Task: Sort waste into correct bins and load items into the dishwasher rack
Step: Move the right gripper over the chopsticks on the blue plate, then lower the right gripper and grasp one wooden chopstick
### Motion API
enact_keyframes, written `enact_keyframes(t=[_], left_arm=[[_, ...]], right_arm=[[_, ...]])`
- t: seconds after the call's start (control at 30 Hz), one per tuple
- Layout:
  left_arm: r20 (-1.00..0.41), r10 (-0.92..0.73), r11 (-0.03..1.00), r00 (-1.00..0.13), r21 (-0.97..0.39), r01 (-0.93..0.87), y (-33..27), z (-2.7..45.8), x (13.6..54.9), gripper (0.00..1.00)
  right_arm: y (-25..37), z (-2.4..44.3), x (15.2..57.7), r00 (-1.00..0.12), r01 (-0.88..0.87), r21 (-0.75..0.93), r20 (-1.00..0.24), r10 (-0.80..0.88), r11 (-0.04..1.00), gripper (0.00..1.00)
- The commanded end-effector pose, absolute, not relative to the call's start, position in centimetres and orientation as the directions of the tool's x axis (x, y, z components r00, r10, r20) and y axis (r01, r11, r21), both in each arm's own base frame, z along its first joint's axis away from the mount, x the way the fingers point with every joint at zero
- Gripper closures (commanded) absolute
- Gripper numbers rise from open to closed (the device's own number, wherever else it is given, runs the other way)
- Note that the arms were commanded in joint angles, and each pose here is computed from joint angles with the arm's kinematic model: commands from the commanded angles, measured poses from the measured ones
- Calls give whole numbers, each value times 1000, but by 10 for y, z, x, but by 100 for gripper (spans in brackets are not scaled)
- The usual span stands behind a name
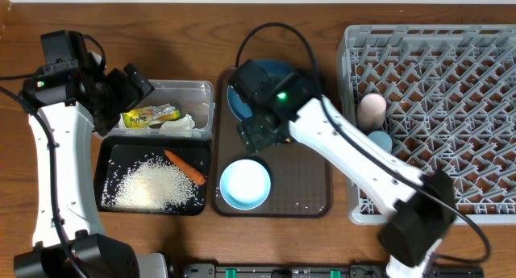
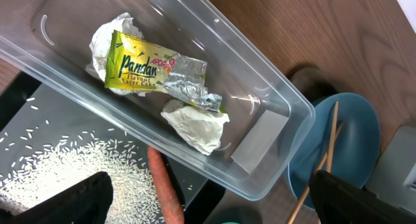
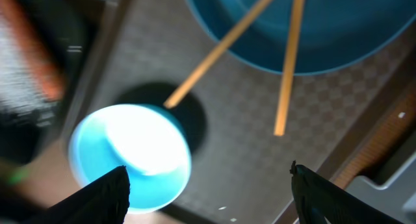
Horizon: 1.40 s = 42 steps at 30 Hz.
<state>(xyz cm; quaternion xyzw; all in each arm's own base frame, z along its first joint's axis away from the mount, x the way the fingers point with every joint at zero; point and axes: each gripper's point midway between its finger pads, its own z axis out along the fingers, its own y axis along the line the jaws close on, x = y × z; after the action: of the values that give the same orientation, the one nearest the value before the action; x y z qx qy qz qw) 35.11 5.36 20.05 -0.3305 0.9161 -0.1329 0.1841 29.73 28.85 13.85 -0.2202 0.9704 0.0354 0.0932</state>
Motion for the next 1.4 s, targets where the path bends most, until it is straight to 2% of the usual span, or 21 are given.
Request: enact_keyframes(t=[0.0, 0.17, 0.37, 0.5, 0.57, 0.77, 0.83, 1.0, 1.37], left_arm=[[-256, -648, 754, -718, -353, -555, 56, 200, 349, 2], [-256, -648, 754, -718, -353, -555, 56, 200, 349, 2], [-256, -648, 754, -718, -353, -555, 56, 200, 349, 2], [-256, -648, 754, -718, -353, -555, 56, 200, 349, 2], [-256, -648, 754, -718, -353, -555, 56, 200, 349, 2], [-256, -648, 754, -718, -353, -555, 56, 200, 349, 2], [-256, -648, 754, -718, -353, -555, 56, 200, 349, 2], [-256, -648, 754, -718, -353, -555, 56, 200, 349, 2], [-256, -648, 754, -718, -353, -555, 56, 200, 349, 2]], right_arm=[[276, 114, 308, -895, -403, -93, -168, -413, 910, 22], [264, 88, 312, -910, -392, -126, -91, -404, 911, 27], [250, 82, 322, -932, -348, -111, -71, -357, 931, 30], [254, 81, 321, -923, -381, -29, -47, -382, 924, 39], [252, 81, 323, -923, -380, -29, -49, -381, 925, 48], [253, 81, 329, -916, -393, -35, -72, -395, 919, 65], [251, 81, 331, -916, -390, -48, -78, -393, 920, 66], [247, 82, 337, -918, -383, -60, -91, -387, 922, 58], [242, 82, 344, -919, -376, -58, -99, -381, 925, 57]])
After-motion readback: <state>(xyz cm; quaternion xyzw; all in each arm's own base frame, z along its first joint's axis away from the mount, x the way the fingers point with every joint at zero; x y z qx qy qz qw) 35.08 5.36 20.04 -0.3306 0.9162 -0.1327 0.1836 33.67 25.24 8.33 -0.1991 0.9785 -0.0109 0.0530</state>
